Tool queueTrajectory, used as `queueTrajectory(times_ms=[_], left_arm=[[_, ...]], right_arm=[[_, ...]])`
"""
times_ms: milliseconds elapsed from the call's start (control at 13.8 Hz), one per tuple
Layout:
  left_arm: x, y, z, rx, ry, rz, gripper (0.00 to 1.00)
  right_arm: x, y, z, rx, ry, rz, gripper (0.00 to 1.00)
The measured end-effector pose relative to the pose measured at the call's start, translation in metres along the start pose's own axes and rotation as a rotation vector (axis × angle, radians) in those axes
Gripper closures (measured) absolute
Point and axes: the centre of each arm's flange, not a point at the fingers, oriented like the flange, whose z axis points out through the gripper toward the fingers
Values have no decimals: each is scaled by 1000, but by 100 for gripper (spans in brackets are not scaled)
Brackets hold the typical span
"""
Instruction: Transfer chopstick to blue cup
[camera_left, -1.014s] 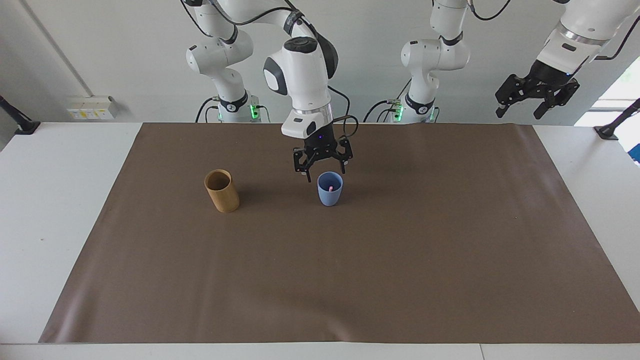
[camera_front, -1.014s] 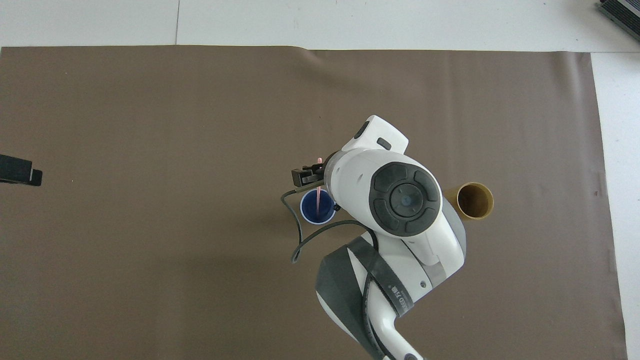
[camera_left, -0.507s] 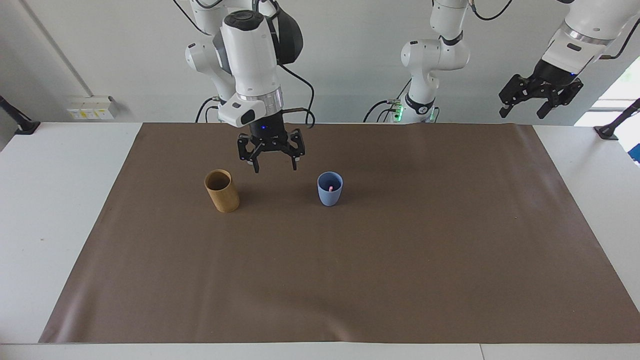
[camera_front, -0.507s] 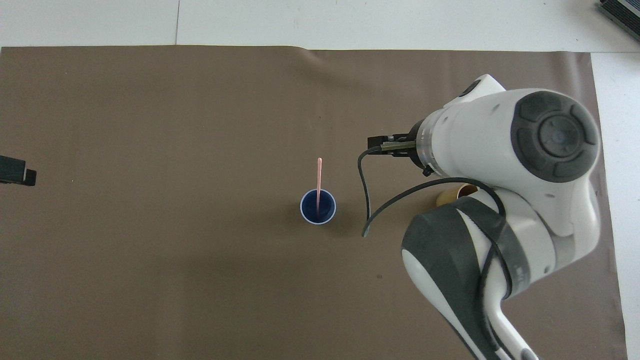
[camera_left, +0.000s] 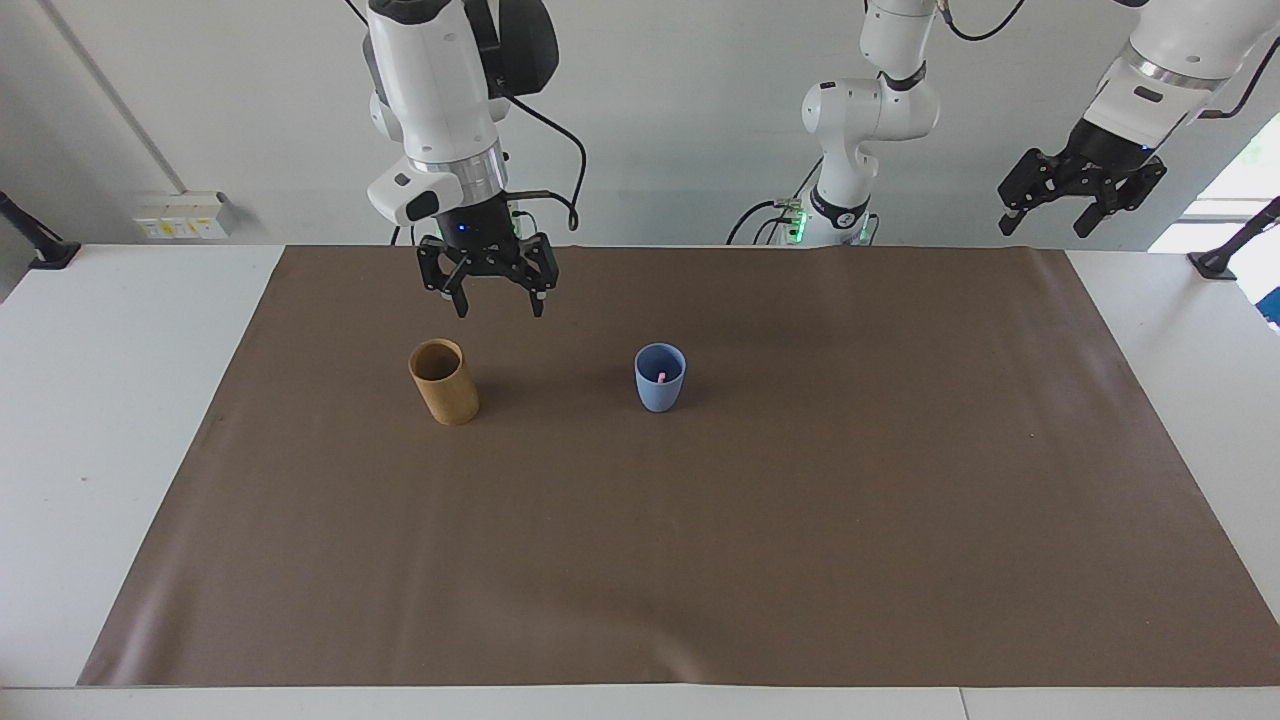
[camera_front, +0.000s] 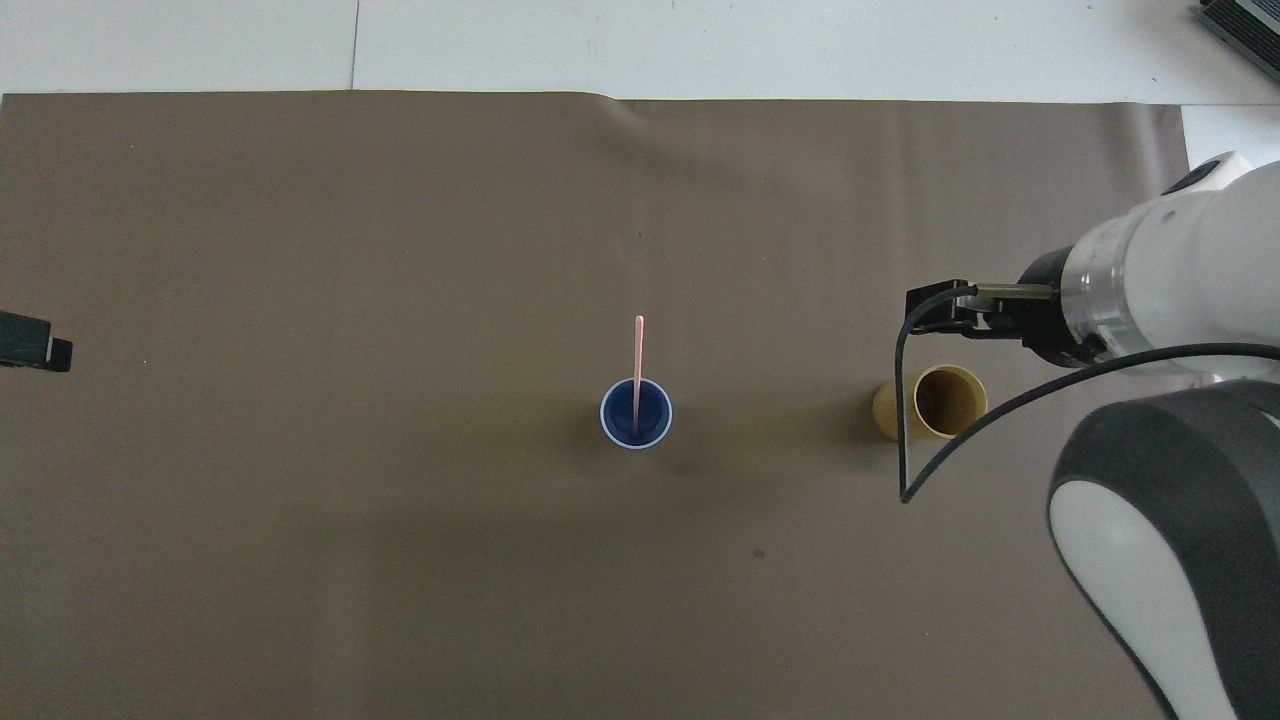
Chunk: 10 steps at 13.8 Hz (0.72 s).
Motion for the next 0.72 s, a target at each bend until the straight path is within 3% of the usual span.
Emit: queueTrajectory(times_ms=[362, 724], left_arm=[[0, 0, 0, 0, 0, 0, 0], [0, 0, 0, 0, 0, 0, 0]], right_arm=[[0, 88, -9, -27, -91, 19, 0], [1, 149, -16, -23, -116, 50, 0]])
